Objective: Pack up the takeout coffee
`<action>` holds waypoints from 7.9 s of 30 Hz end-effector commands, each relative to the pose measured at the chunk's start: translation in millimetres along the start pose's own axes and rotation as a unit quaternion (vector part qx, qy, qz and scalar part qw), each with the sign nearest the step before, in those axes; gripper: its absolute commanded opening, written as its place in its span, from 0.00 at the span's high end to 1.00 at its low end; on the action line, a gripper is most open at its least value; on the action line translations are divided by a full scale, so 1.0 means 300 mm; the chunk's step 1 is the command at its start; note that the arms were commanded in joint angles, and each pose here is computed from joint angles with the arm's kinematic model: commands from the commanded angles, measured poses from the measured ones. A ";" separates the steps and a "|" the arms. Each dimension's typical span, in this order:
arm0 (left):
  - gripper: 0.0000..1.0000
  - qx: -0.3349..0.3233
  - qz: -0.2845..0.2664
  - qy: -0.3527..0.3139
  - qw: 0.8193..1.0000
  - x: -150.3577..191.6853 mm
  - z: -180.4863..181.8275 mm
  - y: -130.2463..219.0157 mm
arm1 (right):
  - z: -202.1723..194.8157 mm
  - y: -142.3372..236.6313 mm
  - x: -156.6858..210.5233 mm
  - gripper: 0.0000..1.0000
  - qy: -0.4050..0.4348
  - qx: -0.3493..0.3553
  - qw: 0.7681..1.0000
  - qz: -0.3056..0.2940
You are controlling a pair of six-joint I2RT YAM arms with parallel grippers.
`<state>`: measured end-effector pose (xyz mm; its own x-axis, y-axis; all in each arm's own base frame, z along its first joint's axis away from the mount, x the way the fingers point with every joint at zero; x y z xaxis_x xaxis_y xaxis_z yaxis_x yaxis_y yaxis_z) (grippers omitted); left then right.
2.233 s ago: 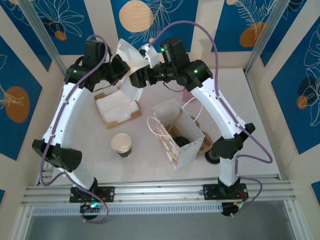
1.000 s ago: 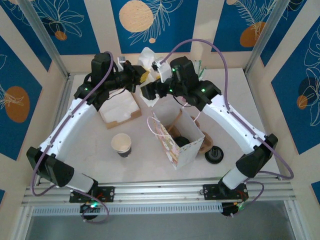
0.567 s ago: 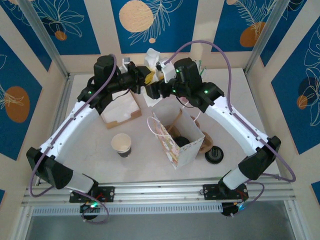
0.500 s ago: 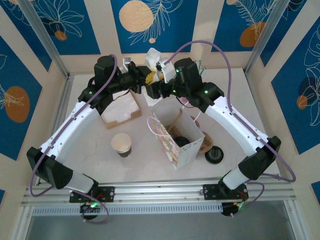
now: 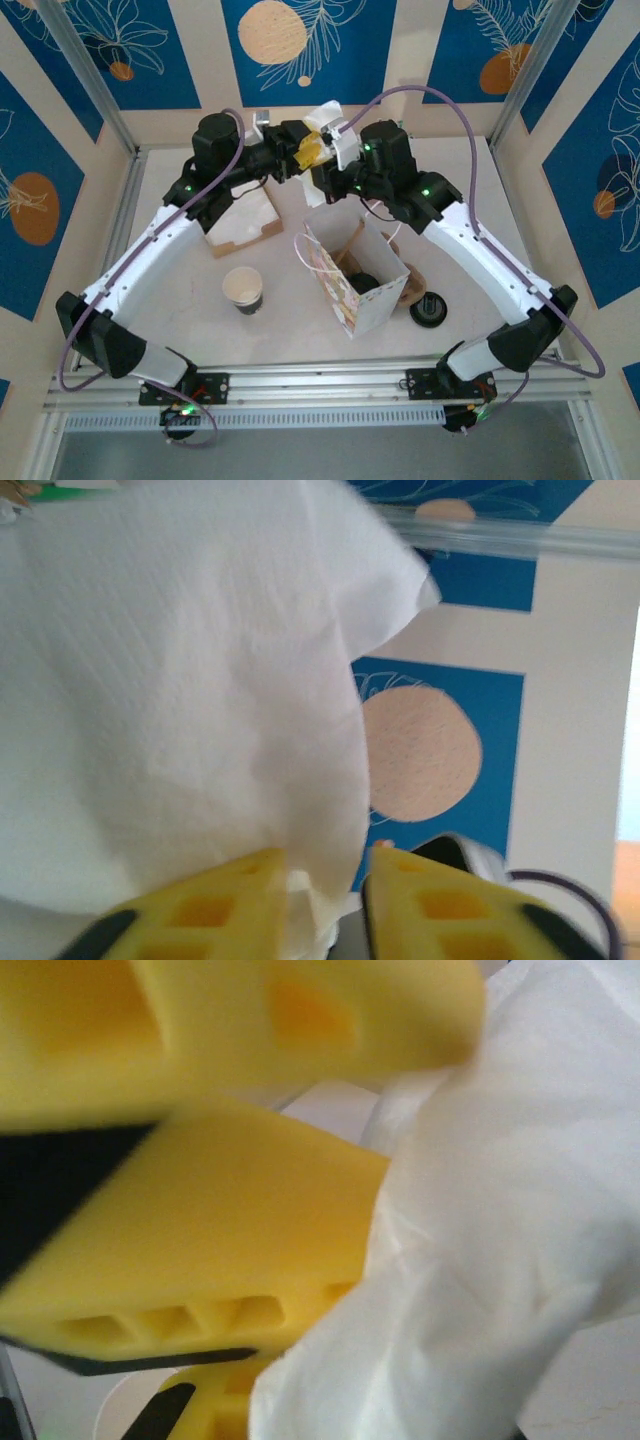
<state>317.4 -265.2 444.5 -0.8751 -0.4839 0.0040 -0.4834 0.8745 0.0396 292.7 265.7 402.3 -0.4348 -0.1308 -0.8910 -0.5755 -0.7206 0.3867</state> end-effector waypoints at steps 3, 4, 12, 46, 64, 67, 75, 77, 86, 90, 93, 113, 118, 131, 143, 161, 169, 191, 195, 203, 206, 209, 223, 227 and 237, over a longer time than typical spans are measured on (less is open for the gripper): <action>0.40 0.010 -0.014 -0.059 0.998 0.039 -0.062 0.044 | 0.048 0.128 -0.051 1.00 -0.009 -0.021 0.999 -0.034; 0.31 0.009 -0.018 -0.069 0.997 0.041 -0.066 0.053 | 0.051 0.143 -0.044 1.00 -0.013 -0.021 0.999 -0.028; 0.00 -0.033 -0.072 -0.150 0.985 0.044 -0.065 0.153 | 0.063 0.253 0.041 1.00 -0.052 -0.004 0.998 0.026; 0.25 -0.298 -0.089 -0.363 0.878 -0.061 0.407 0.224 | 0.094 0.192 0.416 1.00 -0.020 0.109 0.946 0.304; 0.46 -0.303 0.010 -0.342 0.889 -0.103 0.628 0.013 | 0.030 0.038 0.507 1.00 -0.044 0.099 0.941 0.320; 0.46 -0.301 0.022 -0.334 0.893 -0.101 0.650 -0.004 | 0.022 0.020 0.520 1.00 -0.052 0.097 0.941 0.319; 0.47 -0.295 0.032 -0.327 0.897 -0.098 0.667 -0.019 | 0.005 -0.017 0.560 1.00 -0.066 0.105 0.938 0.323; 0.47 -0.295 0.033 -0.327 0.897 -0.096 0.668 -0.021 | 0.004 -0.028 0.566 1.00 -0.069 0.106 0.938 0.323; 0.46 -0.304 0.024 -0.336 0.891 -0.111 0.661 -0.014 | -0.007 -0.069 0.592 1.00 -0.095 0.123 0.932 0.328; 0.46 -0.305 0.021 -0.338 0.890 -0.123 0.656 -0.013 | -0.014 -0.088 0.608 1.00 -0.105 0.132 0.929 0.330; 0.46 -0.305 0.016 -0.339 0.890 -0.135 0.649 -0.011 | -0.020 -0.101 0.614 0.99 -0.113 0.136 0.929 0.327; 0.46 -0.317 -0.003 -0.325 0.891 -0.229 0.661 0.038 | -0.055 -0.245 0.661 0.97 -0.145 0.143 0.926 0.318; 0.46 -0.319 -0.004 -0.322 0.891 -0.243 0.663 0.043 | -0.065 -0.272 0.679 0.97 -0.149 0.150 0.922 0.324; 0.44 -0.310 -0.002 -0.318 0.896 -0.235 0.640 0.045 | -0.058 -0.195 0.605 0.73 -0.141 0.159 0.926 0.311; 0.42 -0.298 -0.011 -0.327 0.897 -0.218 0.577 0.071 | -0.038 -0.122 0.518 0.55 -0.139 0.154 0.934 0.290; 0.40 -0.272 -0.033 -0.354 0.894 -0.177 0.446 0.142 | 0.012 0.009 0.384 0.43 -0.138 0.126 0.953 0.238; 0.39 -0.263 -0.047 -0.368 0.891 -0.157 0.379 0.182 | 0.037 0.064 0.328 0.39 -0.132 0.109 0.962 0.212; 0.14 -0.240 -0.132 -0.451 0.850 -0.054 0.164 0.423 | 0.061 0.326 0.160 0.01 -0.075 0.099 0.989 0.076; 0.07 -0.237 -0.165 -0.472 0.833 -0.024 0.137 0.504 | 0.047 0.401 0.144 0.01 -0.058 0.116 0.991 0.038; 0.00 -0.249 -0.226 -0.496 0.801 0.033 0.133 0.669 | 0.018 0.563 0.155 0.01 -0.040 0.142 0.988 -0.045; 0.00 -0.252 -0.248 -0.496 0.793 0.051 0.145 0.723 | 0.006 0.612 0.178 0.01 -0.037 0.150 0.986 -0.065; 0.00 -0.256 -0.266 -0.495 0.786 0.068 0.165 0.771 | -0.010 0.650 0.209 0.01 -0.038 0.161 0.983 -0.078; 0.00 -0.353 -0.275 -0.474 0.758 0.046 0.375 0.831 | -0.138 0.653 0.393 0.01 -0.055 0.252 0.963 -0.079; 0.00 -0.386 -0.271 -0.480 0.740 -0.003 0.438 0.790 | -0.206 0.623 0.421 0.01 -0.085 0.284 0.951 -0.082; 0.00 -0.473 -0.267 -0.463 0.700 -0.194 0.598 0.718 | -0.457 0.623 0.464 0.01 -0.236 0.302 0.913 -0.138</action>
<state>248.6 -53.2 271.6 -0.4774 -0.1278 -0.8694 -0.8764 -0.0025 0.4816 208.1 16.9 313.3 -0.4156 0.3296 -0.8477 -0.9049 -0.0552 0.4221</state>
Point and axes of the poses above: each hand's point on the last joint's axis, 136 mm out from that joint toward the fingers, its own y axis back along the fingers, its own z axis along the line the jaws close on, x = y × z, the point moved 5 cm from there along y, back along the fingers, and after that the axes turned 3 degrees about -y, right-handed, at the moved point
